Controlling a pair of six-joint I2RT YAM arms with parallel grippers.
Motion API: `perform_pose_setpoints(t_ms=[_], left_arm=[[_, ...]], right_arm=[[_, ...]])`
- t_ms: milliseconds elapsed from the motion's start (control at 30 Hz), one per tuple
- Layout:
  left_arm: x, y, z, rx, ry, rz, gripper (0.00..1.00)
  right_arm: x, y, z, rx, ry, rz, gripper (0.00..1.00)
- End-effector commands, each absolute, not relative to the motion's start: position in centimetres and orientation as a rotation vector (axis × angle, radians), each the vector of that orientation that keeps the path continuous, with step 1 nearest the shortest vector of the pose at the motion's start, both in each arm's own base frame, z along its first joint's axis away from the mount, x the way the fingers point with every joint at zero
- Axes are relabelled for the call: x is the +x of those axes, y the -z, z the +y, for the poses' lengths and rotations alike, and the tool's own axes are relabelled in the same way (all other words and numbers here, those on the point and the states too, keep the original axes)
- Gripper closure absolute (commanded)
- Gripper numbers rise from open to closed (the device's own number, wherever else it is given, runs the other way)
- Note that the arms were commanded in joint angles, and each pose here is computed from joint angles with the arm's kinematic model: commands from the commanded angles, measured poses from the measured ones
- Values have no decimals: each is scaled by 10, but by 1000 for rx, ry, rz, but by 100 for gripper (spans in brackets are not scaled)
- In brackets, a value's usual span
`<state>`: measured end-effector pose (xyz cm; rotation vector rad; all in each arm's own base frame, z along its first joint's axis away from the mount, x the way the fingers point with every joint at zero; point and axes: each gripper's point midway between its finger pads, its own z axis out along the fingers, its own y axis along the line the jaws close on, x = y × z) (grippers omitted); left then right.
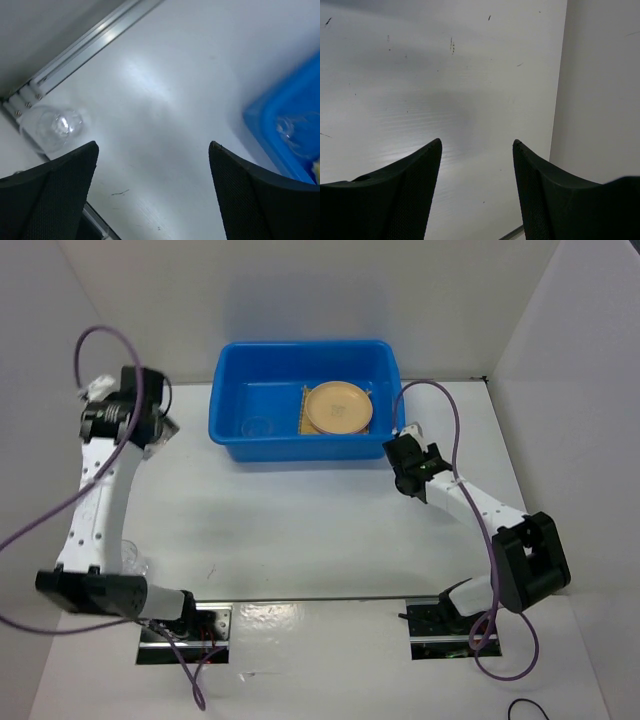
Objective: Place the mixed dishes into the plastic bin
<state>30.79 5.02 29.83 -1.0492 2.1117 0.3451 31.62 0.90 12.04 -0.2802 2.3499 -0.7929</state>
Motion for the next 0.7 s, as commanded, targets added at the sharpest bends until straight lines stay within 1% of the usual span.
perform_pose_setpoints(t_ms=[0, 33, 67, 100, 233, 467, 667], left_arm=[[254, -221, 77, -1426, -457, 2138, 5], [242, -208, 84, -1490, -483, 2143, 10], [231, -197, 91, -1560, -497, 2142, 12], [211, -178, 103, -1668, -553, 2139, 14], [178, -148, 125, -1867, -672, 2125, 12], [178, -119, 143, -1925, -726, 2155, 0], [186, -91, 151, -1931, -710, 2225, 0]], right_arm=[[317, -112, 17, -275, 791, 2338, 36], [317, -108, 17, -284, 798, 2348, 36], [317, -106, 17, -290, 804, 2355, 36], [317, -105, 17, -290, 804, 2355, 36], [317, -99, 21, -317, 800, 2370, 36], [317, -94, 21, -328, 810, 2383, 36], [317, -94, 21, -328, 810, 2383, 36]])
